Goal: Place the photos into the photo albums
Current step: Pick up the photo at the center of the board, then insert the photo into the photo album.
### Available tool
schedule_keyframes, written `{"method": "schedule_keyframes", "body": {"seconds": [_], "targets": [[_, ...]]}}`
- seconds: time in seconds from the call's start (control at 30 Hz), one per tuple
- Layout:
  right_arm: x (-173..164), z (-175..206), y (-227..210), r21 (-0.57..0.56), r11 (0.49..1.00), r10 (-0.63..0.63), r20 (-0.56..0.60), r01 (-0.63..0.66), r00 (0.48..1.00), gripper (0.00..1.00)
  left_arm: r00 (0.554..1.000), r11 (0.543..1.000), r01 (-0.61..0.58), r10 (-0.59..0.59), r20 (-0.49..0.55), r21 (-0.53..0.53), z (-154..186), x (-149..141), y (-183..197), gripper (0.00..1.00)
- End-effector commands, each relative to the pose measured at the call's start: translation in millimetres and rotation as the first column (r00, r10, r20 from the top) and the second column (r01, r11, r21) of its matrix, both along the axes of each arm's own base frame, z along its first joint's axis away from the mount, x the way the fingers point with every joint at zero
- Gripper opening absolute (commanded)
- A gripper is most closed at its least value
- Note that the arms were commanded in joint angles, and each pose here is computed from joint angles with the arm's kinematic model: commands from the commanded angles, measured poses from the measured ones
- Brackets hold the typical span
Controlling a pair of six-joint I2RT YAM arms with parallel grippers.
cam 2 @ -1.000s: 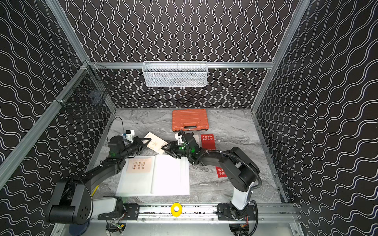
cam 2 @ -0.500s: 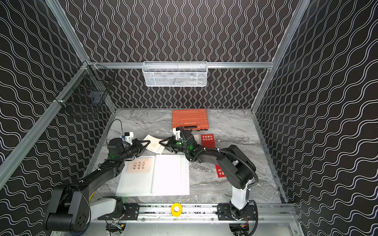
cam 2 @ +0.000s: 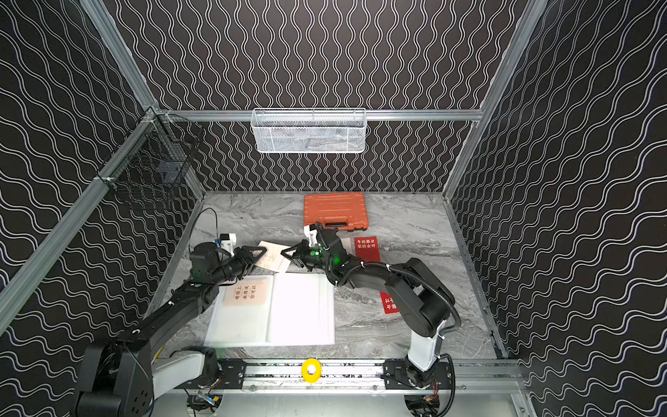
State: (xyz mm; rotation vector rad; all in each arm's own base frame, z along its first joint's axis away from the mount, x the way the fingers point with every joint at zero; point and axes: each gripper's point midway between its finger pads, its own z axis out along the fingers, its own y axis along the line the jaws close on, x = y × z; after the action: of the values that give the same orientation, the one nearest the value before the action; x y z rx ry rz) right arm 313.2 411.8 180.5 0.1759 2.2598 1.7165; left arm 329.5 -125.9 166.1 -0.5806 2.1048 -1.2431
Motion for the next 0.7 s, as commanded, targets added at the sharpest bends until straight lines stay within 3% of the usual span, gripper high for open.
{"method": "schedule_keyframes", "body": {"seconds": [0.0,0.13,0.23,0.43,0.67], "targets": [[-8,-10,-15,-0.082,0.996,-0.017,0.019,0.018,1.000,0.00,0.998,0.989,0.010,0.000,-0.065,0.150,-14,-9,12,0.53],[-20,-22,-38,-0.211,0.977,-0.026,0.033,0.032,0.999,0.00,0.980,0.948,0.000,0.063,-0.187,0.319,-32,-19,39,0.53],[-35,-25,-48,-0.324,0.946,0.018,0.062,0.003,0.998,0.00,0.960,0.923,0.010,0.100,-0.262,0.386,-48,-28,54,0.50],[-71,-24,-39,-0.466,0.874,0.191,0.068,-0.138,0.979,0.00,0.929,0.887,0.011,0.161,-0.332,0.462,-70,-42,71,0.49],[-109,-32,-23,-0.537,0.803,0.316,0.016,-0.259,0.949,0.00,0.908,0.863,-0.009,0.218,-0.357,0.506,-83,-52,84,0.49]]}}
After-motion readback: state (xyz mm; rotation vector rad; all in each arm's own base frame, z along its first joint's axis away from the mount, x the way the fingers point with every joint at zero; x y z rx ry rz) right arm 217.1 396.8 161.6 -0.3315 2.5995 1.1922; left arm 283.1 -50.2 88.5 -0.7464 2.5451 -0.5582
